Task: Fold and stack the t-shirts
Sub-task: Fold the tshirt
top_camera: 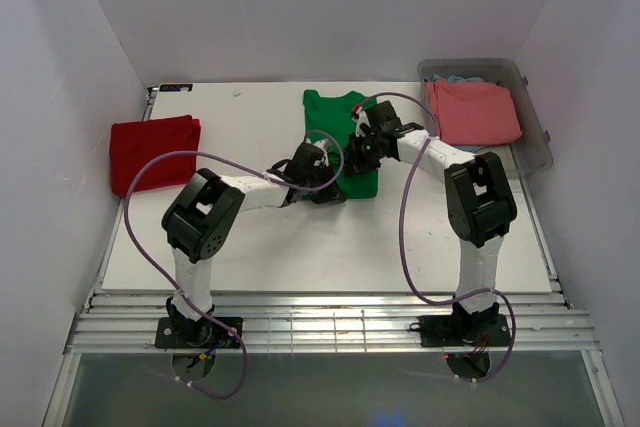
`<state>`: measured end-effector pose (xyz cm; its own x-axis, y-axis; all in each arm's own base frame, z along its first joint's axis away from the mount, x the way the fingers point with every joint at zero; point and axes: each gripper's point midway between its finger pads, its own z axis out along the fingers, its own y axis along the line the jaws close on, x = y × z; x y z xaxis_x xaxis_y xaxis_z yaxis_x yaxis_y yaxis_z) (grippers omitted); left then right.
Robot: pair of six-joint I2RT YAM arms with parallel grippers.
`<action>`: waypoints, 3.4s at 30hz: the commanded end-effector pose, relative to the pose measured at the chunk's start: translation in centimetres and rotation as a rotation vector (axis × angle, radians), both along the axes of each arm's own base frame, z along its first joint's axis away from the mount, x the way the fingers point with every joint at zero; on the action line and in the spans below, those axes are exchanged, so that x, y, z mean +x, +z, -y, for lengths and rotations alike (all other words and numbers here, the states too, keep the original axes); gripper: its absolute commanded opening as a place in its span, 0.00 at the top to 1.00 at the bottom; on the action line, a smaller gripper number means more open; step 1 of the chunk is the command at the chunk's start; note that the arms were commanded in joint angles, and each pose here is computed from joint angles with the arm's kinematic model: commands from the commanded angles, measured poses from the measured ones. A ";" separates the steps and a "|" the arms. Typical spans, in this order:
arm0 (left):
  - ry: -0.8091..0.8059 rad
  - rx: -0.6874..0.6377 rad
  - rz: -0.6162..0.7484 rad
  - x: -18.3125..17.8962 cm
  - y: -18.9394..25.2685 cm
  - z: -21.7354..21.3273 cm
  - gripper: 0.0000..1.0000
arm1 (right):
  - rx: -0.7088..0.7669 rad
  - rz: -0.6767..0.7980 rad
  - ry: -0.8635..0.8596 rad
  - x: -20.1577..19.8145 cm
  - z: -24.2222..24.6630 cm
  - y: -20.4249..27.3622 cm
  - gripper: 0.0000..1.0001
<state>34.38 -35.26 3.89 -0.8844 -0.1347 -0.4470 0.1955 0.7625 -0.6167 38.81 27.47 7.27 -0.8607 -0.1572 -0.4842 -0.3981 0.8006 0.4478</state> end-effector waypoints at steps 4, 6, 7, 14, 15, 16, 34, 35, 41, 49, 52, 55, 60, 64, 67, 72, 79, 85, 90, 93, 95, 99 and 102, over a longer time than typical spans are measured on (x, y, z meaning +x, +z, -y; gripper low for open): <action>0.029 -0.059 0.088 0.2 3.3 -0.2 1.00 | 0.042 0.001 0.020 1.1 -1.7 -0.1 0.92; 0.037 -0.078 0.104 0.4 4.2 -0.1 1.00 | 0.041 -0.001 0.020 1.1 -1.8 -0.2 0.92; 0.039 -0.090 0.115 0.5 4.9 0.0 1.00 | 0.040 0.000 0.021 1.2 -1.9 -0.3 0.92; 0.061 -0.104 0.177 2.0 6.7 0.4 1.00 | 0.041 -0.007 0.016 1.8 -2.2 -0.6 0.92; 0.063 -0.102 0.184 2.3 6.8 0.5 1.00 | 0.042 -0.007 0.016 1.9 -2.1 -0.5 0.92; 0.062 -0.094 0.188 2.5 6.5 0.6 1.00 | 0.043 -0.005 0.017 1.9 -2.3 -0.4 0.92; 0.080 0.114 0.074 1.8 -4.4 -2.2 1.00 | 0.063 -0.019 -0.014 4.2 -3.5 -1.7 0.92; 0.080 0.113 0.060 1.2 -4.7 -2.5 1.00 | 0.063 -0.019 -0.014 4.3 -3.6 -1.9 0.92; 0.084 0.097 0.017 -2.1 -5.2 -4.3 1.00 | 0.020 -0.034 -0.029 4.7 -3.1 -3.9 0.92; 0.080 0.140 -0.097 -8.2 -8.4 -6.5 1.00 | -0.007 0.037 -0.082 7.2 -2.3 -2.9 0.92; 0.040 0.165 -0.127 -10.5 -9.5 -6.7 1.00 | -0.012 0.053 -0.108 8.5 -1.8 -2.6 0.92; 0.002 0.183 -0.150 -12.4 -10.3 -6.6 1.00 | -0.013 0.083 -0.146 10.2 -1.3 -2.0 0.92; -0.048 0.192 -0.165 -14.2 -10.7 -5.9 1.00 | -0.054 0.205 -0.226 13.6 -0.2 0.2 0.92; -0.064 0.178 -0.137 -14.3 -9.7 -5.1 1.00 | -0.078 0.327 -0.280 16.0 0.7 3.1 0.92; -0.068 0.154 -0.105 -14.0 -8.3 -4.6 1.00 | -0.076 0.411 -0.305 17.0 1.2 5.9 0.92; -0.030 0.120 0.003 -11.7 -3.8 -3.9 1.00 | -0.022 0.496 -0.291 15.9 1.3 11.2 0.92; 0.118 0.231 0.165 -5.7 2.7 -5.0 0.94 | 0.016 0.376 -0.195 8.8 2.0 10.4 0.64; 0.224 0.157 0.141 -1.4 4.3 -9.5 0.24 | -0.011 0.182 -0.149 1.3 3.8 5.3 0.35; 0.213 0.127 0.160 1.3 4.9 -12.5 0.02 | -0.022 0.122 -0.183 -2.5 5.5 3.0 0.27; 0.197 0.094 0.139 2.4 3.9 -13.3 0.02 | -0.041 0.111 -0.202 -3.3 6.2 2.3 0.26; 0.175 0.060 0.125 2.6 3.3 -13.0 0.02 | -0.061 0.090 -0.210 -4.1 6.7 1.2 0.26; 0.152 0.006 0.123 3.2 2.9 -12.2 0.02 | -0.077 0.072 -0.231 -4.4 7.2 -0.2 0.23; 0.142 -0.014 0.093 3.2 2.0 -11.7 0.02 | -0.066 0.050 -0.253 -4.6 7.1 -1.1 0.23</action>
<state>37.21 -22.07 4.98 -0.8093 -0.2737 -0.5197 0.0809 0.8244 -0.5602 33.36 20.20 5.80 -0.8699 -0.0224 -0.4927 -0.2264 0.9056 0.3586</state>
